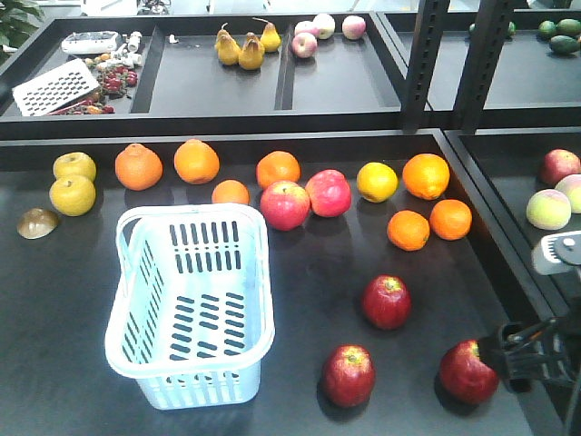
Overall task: Pick three apples into basket with both arms
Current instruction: 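Open the left gripper, release the handle and withdraw it, then grasp the red apple nearest the robot with the right gripper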
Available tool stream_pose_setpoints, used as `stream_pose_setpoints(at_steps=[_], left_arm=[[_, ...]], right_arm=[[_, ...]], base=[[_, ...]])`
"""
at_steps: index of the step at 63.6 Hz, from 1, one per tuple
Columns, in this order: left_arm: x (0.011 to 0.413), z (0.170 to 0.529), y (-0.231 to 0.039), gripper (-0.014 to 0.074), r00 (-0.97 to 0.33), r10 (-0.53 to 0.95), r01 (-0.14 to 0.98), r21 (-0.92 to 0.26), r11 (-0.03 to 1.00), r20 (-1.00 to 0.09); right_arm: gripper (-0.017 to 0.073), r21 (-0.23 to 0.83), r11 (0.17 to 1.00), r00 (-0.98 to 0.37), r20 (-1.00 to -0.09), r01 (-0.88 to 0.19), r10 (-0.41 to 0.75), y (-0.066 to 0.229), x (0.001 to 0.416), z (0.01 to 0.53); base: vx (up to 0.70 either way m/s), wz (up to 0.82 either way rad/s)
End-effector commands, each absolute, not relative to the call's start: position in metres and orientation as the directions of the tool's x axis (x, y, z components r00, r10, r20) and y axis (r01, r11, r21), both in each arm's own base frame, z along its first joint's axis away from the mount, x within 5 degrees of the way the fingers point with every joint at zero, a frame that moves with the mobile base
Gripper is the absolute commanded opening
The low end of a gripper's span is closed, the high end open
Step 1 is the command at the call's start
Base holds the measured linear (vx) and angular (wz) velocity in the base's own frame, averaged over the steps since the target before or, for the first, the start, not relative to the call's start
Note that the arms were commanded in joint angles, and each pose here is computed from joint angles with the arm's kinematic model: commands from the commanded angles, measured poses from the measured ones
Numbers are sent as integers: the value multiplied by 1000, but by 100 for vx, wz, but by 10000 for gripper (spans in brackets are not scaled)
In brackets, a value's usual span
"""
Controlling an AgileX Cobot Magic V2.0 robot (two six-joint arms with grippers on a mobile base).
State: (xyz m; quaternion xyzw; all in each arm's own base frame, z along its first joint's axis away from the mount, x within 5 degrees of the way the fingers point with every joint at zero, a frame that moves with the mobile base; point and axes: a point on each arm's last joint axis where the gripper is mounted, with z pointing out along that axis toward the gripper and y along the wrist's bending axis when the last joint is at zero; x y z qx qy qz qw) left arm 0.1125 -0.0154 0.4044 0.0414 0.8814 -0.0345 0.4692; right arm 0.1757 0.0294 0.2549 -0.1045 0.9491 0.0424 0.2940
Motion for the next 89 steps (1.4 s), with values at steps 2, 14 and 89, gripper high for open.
stream_pose_setpoints(at_steps=[2,14,89], left_arm=[[113,416,-15,575,-485,22,104,-33,994,-874],[113,416,-15,575,-485,22,104,-33,994,-874],[113,416,-15,575,-486,22,104,-33,994,-873]], right_arm=[[719,40,945,-757,-610,-325,-234,39,193,258],[712,195,872,-803,-515,-449,-299,60,213,237],[557,166,819,-829,-230,-550,-510,158,317,91]], base=[[0,0],[0,0],[0,0]])
